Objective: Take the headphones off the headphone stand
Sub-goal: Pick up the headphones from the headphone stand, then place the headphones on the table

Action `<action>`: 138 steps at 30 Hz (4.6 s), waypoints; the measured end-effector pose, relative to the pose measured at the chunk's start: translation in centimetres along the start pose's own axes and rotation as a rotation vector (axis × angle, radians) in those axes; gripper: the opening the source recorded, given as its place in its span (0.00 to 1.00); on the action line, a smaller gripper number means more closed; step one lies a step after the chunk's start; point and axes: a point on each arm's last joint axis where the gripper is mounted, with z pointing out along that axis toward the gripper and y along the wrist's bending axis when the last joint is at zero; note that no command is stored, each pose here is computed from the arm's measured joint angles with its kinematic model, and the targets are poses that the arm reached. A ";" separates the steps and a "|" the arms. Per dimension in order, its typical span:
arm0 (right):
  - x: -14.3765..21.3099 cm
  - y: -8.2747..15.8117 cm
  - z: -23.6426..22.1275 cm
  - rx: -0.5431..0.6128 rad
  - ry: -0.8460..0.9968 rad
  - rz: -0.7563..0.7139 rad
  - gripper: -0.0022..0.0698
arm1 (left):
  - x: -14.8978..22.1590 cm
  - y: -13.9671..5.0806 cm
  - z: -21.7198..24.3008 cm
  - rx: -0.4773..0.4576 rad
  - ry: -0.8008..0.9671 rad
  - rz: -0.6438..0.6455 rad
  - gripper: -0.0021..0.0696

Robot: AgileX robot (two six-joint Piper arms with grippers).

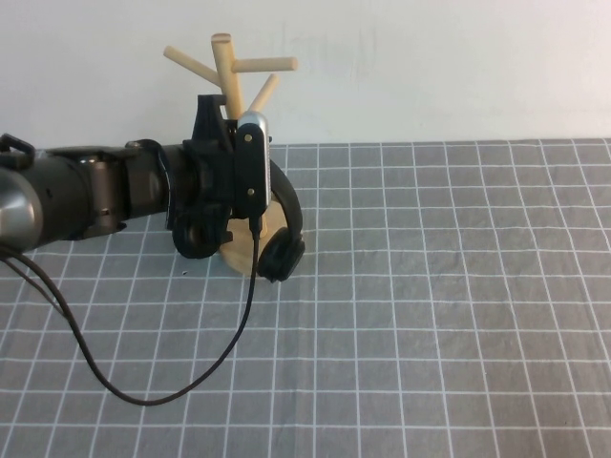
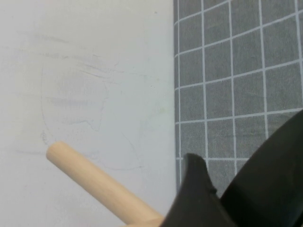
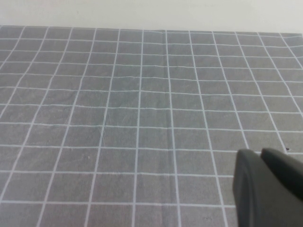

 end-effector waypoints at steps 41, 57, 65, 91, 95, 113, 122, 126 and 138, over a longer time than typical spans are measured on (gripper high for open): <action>0.0 0.0 0.0 0.000 0.000 0.002 0.02 | -3.4 3.8 -4.5 -0.142 -0.088 0.065 0.12; 0.0 0.0 0.0 0.000 0.000 0.002 0.02 | -11.6 5.2 -11.0 -0.316 0.013 -0.437 0.12; 0.0 0.0 0.0 0.000 0.000 0.002 0.02 | -15.9 3.3 -12.8 -0.387 0.125 -0.671 0.12; 0.0 0.0 0.0 0.000 0.000 0.002 0.02 | -14.0 -1.2 -3.3 -0.161 0.126 -1.058 0.12; 0.0 0.0 0.0 -0.002 0.000 0.008 0.02 | -12.6 -1.4 -2.2 -0.119 0.114 -1.106 0.12; 0.0 0.0 0.0 -0.002 0.000 0.008 0.02 | -9.2 -7.4 4.2 0.055 0.266 -1.109 0.12; 0.0 0.0 0.0 0.000 0.000 0.002 0.02 | -7.1 -10.1 6.2 0.099 0.359 -1.103 0.12; 0.0 0.0 0.0 -0.002 0.000 0.008 0.02 | -6.9 -10.7 6.6 0.118 0.366 -1.100 0.12; 0.0 0.0 0.0 0.000 0.000 0.002 0.02 | -6.6 -10.7 6.6 0.102 0.388 -1.114 0.48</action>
